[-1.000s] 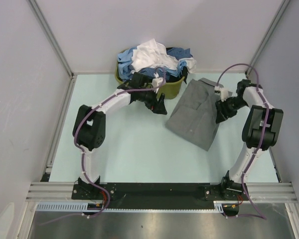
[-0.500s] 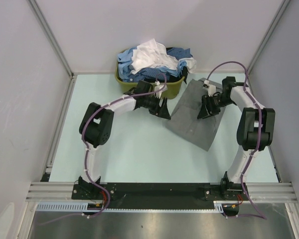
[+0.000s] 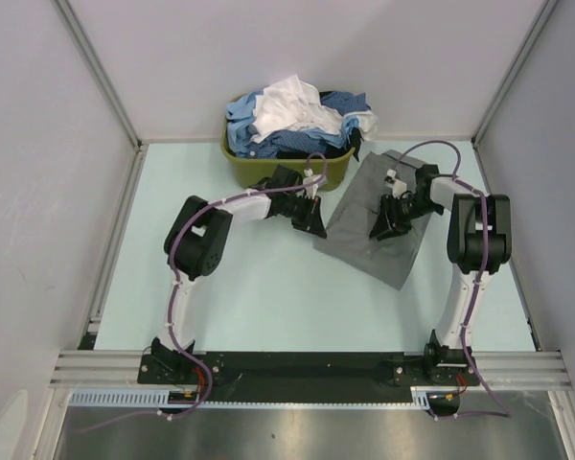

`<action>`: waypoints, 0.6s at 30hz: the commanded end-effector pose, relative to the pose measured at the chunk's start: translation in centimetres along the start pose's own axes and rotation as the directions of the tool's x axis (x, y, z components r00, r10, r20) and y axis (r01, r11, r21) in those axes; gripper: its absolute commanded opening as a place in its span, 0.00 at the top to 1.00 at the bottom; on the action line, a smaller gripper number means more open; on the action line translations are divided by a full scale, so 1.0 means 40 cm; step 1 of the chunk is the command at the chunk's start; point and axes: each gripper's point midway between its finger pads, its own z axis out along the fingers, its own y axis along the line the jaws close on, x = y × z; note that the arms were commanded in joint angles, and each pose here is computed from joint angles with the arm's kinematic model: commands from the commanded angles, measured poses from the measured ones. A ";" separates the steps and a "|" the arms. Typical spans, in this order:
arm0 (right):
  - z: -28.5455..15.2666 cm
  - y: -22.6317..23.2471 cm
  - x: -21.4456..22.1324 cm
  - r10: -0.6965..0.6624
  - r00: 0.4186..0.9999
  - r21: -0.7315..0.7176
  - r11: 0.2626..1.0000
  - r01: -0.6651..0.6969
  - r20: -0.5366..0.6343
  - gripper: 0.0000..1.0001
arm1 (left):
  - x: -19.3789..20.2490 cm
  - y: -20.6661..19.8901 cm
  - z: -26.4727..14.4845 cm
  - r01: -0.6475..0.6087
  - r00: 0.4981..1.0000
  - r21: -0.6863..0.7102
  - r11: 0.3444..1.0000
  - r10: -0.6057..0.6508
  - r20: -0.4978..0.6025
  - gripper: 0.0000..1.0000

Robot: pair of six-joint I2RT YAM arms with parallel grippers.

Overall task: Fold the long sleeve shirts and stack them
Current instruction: Fold the shirt

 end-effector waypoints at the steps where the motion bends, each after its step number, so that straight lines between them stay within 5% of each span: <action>1: 0.023 -0.074 -0.017 -0.021 1.000 0.082 0.996 0.020 0.014 0.52 | 0.035 0.070 0.000 0.071 0.997 -0.116 0.991 -0.073 -0.014 0.99; 8: 0.009 -0.057 -0.023 -0.031 0.999 0.071 0.997 0.029 0.025 0.51 | 0.040 0.087 -0.010 0.079 0.997 -0.135 0.988 -0.082 -0.013 0.96; 9: -0.014 -0.046 -0.030 -0.026 0.999 0.055 0.998 0.024 0.037 0.51 | 0.032 0.076 -0.015 0.053 0.998 -0.119 0.991 -0.054 -0.009 0.89; 10: -0.034 -0.033 -0.037 -0.023 0.998 0.039 0.999 0.021 0.050 0.50 | 0.009 0.037 -0.037 0.018 1.000 -0.075 0.997 -0.017 0.010 0.71; 13: -0.134 0.054 -0.064 -0.015 0.991 -0.045 0.999 0.022 0.134 0.46 | -0.029 -0.053 -0.096 -0.114 0.990 0.007 0.993 0.113 0.078 0.49; 18: -0.160 0.216 0.030 0.059 0.991 -0.251 0.968 -0.028 0.119 0.43 | -0.034 -0.186 -0.133 -0.207 0.975 0.140 0.968 0.193 0.107 0.35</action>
